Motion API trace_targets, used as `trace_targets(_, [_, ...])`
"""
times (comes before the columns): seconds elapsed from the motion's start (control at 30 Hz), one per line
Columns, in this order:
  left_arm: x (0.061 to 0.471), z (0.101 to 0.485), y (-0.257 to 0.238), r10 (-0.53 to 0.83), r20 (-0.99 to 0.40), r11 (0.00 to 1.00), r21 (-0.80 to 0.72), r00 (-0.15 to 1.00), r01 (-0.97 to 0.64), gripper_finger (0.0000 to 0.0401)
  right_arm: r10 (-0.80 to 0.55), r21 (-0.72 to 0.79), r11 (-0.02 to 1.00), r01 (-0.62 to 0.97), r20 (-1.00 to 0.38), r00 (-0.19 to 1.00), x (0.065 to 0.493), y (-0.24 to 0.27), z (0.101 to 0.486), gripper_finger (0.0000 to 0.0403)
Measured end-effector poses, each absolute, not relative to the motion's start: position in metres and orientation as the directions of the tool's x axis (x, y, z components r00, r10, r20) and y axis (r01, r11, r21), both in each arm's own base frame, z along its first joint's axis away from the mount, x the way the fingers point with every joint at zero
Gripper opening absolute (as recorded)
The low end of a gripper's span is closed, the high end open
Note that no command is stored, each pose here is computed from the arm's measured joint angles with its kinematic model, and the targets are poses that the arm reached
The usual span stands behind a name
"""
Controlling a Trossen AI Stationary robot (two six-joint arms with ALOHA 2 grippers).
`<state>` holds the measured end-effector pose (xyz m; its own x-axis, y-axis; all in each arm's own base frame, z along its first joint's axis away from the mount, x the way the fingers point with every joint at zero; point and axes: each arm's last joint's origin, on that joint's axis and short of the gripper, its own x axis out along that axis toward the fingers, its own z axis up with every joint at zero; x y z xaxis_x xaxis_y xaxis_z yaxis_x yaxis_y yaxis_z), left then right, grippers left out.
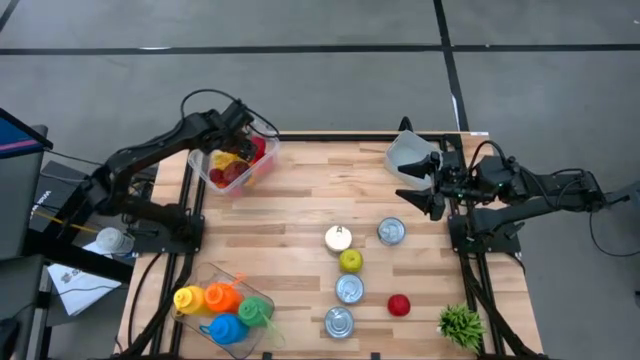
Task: Pick & Place Food Item
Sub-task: Put the red apple into the white bin, then put the red tomato into the white bin
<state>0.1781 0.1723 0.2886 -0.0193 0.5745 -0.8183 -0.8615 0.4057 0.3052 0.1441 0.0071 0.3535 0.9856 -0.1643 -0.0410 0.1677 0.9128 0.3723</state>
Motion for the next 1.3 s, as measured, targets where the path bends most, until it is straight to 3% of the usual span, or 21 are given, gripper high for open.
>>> trace_targets(0.37, [0.177,0.28,0.182,0.554,-0.83,0.419,0.34,-0.059,-0.842,0.0388,-0.164,0.372,0.913,0.168,-0.041,0.986,0.144,0.007,0.354,0.0388])
trace_targets(0.67, [0.179,0.283,0.178,0.556,-0.831,0.444,0.33,-0.032,-0.833,0.0391,-0.16,0.393,0.903,0.173,-0.064,0.985,0.144,0.007,0.351,0.0388])
trace_targets(0.87, [0.174,0.318,0.152,0.604,-0.766,0.514,0.165,0.219,-0.842,0.0389,-0.121,0.477,0.84,0.257,-0.297,0.947,0.146,0.013,0.327,0.0388])
trace_targets(1.07, [0.159,0.369,0.115,0.651,-0.517,0.603,-0.091,0.555,-0.793,0.0379,0.074,0.461,0.851,0.251,-0.579,0.812,0.167,0.049,0.291,0.0388])
trace_targets(1.3, [0.137,0.404,0.091,0.681,-0.268,0.645,-0.221,0.681,-0.732,0.0371,0.298,0.405,0.911,0.081,-0.779,0.552,0.189,0.116,0.241,0.0388])
